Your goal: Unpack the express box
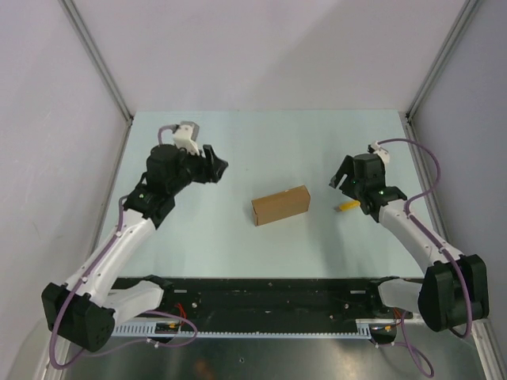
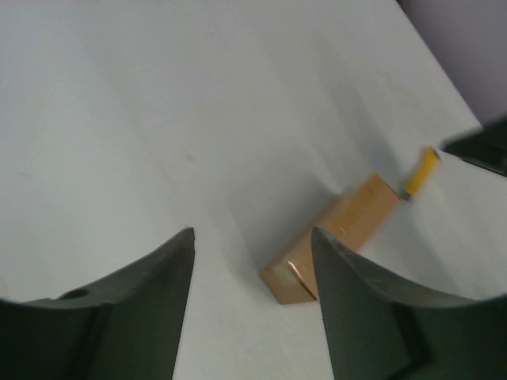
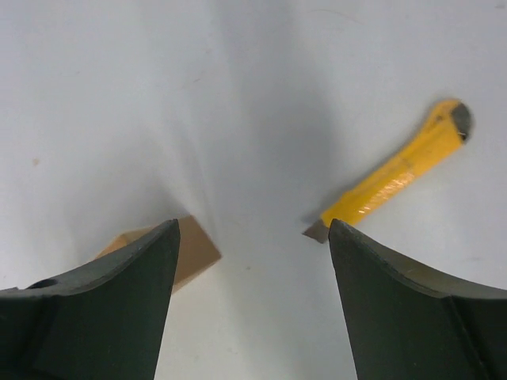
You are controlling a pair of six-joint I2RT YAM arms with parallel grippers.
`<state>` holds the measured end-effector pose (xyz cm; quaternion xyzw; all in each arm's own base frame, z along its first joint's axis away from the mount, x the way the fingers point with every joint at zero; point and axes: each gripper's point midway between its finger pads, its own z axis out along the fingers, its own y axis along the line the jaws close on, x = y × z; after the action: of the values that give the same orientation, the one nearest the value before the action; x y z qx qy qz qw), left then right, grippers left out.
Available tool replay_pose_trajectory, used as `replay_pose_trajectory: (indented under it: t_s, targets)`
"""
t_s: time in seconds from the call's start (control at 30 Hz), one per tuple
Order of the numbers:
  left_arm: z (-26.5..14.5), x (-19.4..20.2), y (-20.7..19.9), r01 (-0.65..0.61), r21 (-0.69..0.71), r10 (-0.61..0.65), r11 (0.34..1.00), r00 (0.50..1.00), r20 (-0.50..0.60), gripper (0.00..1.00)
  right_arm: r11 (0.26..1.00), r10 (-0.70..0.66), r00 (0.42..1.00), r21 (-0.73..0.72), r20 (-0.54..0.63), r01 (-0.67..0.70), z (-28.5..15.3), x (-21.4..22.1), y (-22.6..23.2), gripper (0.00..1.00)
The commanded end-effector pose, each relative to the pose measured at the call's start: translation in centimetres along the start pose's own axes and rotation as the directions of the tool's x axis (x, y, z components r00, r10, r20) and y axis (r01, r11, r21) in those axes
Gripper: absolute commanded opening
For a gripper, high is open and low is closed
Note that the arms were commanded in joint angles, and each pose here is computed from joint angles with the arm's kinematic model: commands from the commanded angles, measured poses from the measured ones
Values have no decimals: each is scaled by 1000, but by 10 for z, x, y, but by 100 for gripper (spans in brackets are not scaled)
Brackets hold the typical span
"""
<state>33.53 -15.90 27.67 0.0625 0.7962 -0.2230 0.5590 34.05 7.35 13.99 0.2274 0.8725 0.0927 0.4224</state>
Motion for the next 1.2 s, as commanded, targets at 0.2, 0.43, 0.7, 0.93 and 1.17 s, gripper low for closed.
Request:
replay_pose_trajectory:
  t_s: [0.2,0.43,0.7,0.93,1.17]
  targets:
    - [-46,121,-121,-89,506,223,858,952,-211,57,943,-114,991,-322,-75,84,25,7,94,72]
    - [-42,179,-152,-107,584,349,805,881,-319,60,931,-138,975,-358,-176,67,62,30,118,68]
    - [-16,229,-142,-109,488,361,866,812,-459,45,924,-145,951,-382,-271,32,72,49,125,66]
    - [17,224,-109,-124,245,228,962,855,-466,45,953,-130,917,-303,-376,11,50,66,106,65]
    - [42,242,-95,-64,152,137,986,831,-539,40,973,-146,910,-224,-387,61,29,74,94,63]
